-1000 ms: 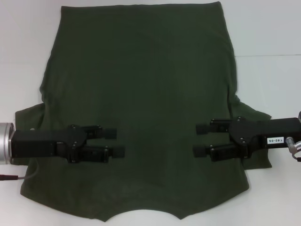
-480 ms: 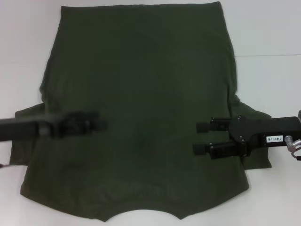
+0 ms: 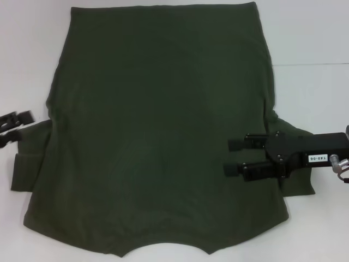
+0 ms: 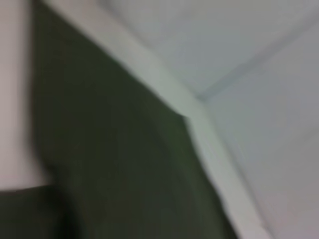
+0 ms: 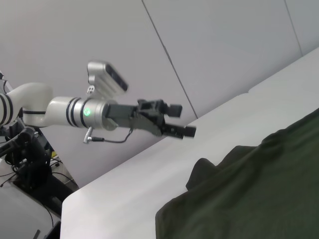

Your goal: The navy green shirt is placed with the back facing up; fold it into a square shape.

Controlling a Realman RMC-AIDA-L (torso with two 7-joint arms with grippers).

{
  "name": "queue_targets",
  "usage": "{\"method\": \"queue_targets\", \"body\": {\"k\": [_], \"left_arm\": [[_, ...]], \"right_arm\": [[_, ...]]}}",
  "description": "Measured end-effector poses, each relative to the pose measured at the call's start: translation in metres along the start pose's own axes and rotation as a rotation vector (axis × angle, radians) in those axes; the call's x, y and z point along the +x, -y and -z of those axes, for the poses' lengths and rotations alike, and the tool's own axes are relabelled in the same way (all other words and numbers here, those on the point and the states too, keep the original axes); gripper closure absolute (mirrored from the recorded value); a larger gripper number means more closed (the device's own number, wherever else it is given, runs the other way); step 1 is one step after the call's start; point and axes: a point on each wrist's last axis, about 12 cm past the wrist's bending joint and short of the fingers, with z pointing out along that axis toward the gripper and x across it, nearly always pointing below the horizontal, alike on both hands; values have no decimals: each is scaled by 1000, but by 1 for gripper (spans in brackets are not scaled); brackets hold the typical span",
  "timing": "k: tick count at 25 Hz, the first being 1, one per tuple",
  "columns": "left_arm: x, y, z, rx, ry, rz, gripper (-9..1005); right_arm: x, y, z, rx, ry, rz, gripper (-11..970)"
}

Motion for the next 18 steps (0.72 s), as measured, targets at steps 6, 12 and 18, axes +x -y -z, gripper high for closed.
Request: {"method": "queue_targets", "body": {"k": [6, 12, 18], "left_arm": [[4, -20, 13, -137, 37, 59, 102], [7, -28, 8, -214, 16, 57, 108], [9, -30, -6, -241, -15, 41, 114]], "right_arm": [[-3, 0, -2, -4, -7, 10, 43], [-3, 0, -2, -5, -9, 11, 43], [-3, 1, -3, 0, -10, 11, 43]]}}
